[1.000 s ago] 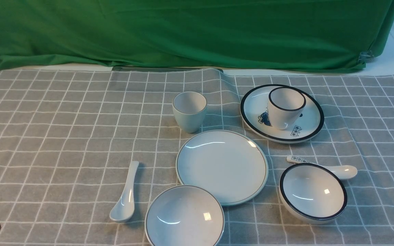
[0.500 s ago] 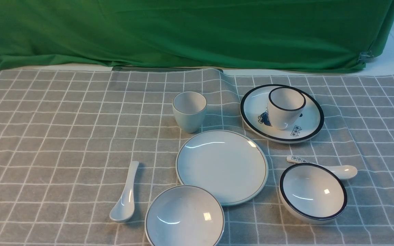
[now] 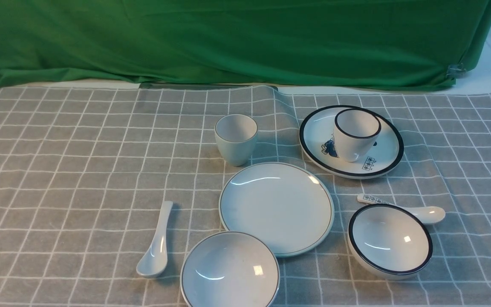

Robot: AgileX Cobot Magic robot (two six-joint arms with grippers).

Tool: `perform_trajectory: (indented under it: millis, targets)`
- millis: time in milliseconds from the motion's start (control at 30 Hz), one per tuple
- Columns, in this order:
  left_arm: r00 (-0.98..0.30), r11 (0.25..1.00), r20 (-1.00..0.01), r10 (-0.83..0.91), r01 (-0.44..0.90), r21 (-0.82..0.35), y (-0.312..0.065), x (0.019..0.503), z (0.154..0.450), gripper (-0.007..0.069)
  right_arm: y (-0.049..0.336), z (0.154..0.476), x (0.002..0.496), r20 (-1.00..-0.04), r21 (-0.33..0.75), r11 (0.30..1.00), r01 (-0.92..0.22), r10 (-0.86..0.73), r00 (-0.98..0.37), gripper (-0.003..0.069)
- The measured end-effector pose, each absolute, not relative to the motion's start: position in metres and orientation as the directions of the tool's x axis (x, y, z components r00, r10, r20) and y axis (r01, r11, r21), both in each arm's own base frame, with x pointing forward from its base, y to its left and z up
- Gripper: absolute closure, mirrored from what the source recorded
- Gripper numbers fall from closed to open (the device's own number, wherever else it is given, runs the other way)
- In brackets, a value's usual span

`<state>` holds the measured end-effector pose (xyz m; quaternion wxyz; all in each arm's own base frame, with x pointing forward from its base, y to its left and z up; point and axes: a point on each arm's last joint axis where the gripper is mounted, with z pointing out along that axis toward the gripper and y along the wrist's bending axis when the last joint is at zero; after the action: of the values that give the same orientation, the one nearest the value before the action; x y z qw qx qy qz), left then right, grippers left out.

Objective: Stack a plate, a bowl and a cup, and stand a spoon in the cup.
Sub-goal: Use the left arm to grab a blue rice bowl

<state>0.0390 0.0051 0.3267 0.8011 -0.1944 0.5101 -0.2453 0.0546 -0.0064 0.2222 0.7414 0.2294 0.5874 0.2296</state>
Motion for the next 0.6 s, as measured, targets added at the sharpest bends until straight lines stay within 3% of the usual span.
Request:
perform_trajectory:
  millis: [100, 167, 233, 300, 400, 433, 467, 533, 600]
  targets:
    - [0.051, 0.834, -0.836, -0.547, 0.124, -0.538, -0.007, 0.062, 0.348, 0.0608, -0.009, 0.226, 0.054, -0.753, 0.609, 0.789, -0.079, 0.607, 0.254, 0.0417]
    - [-0.3, 0.878, -0.848, -0.437, 0.064, -0.474, -0.018, 0.091, 0.358, 0.0608, -0.01, 0.228, 0.053, -0.74, 0.616, 0.783, -0.087, 0.613, 0.277, 0.0421]
    - [-0.558, 0.901, -0.758, -0.338, 0.04, -0.432, -0.024, 0.116, 0.35, 0.0608, -0.006, 0.227, 0.054, -0.752, 0.618, 0.781, -0.089, 0.62, 0.222, 0.0448]
    - [-0.744, 0.91, -0.626, -0.234, 0.058, -0.409, -0.03, 0.141, 0.338, 0.0608, 0.003, 0.229, 0.054, -0.805, 0.586, 0.805, -0.092, 0.592, 0.047, 0.054]
    - [-0.867, 0.909, -0.484, -0.121, 0.099, -0.405, -0.037, 0.172, 0.314, 0.0612, 0.016, 0.247, 0.051, -0.861, 0.496, 0.86, -0.116, 0.471, -0.194, 0.0618]
    - [-0.871, 0.909, -0.48, -0.109, 0.108, -0.402, -0.038, 0.174, 0.313, 0.0613, 0.017, 0.249, 0.051, -0.866, 0.484, 0.867, -0.121, 0.454, -0.212, 0.0618]
    - [-0.9, 0.908, -0.432, -0.064, 0.127, -0.4, -0.044, 0.186, 0.3, 0.0619, 0.022, 0.263, 0.051, -0.868, 0.441, 0.885, -0.15, 0.378, -0.322, 0.0631]
    - [-0.924, 0.904, -0.384, 0.0, 0.163, -0.394, -0.059, 0.2, 0.284, 0.0622, 0.03, 0.275, 0.056, -0.831, 0.379, 0.905, -0.195, 0.24, -0.502, 0.0636]
    - [-0.928, 0.903, -0.371, 0.047, 0.199, -0.382, -0.068, 0.204, 0.278, 0.0624, 0.033, 0.28, 0.06, -0.805, 0.346, 0.911, -0.225, 0.166, -0.569, 0.0636]
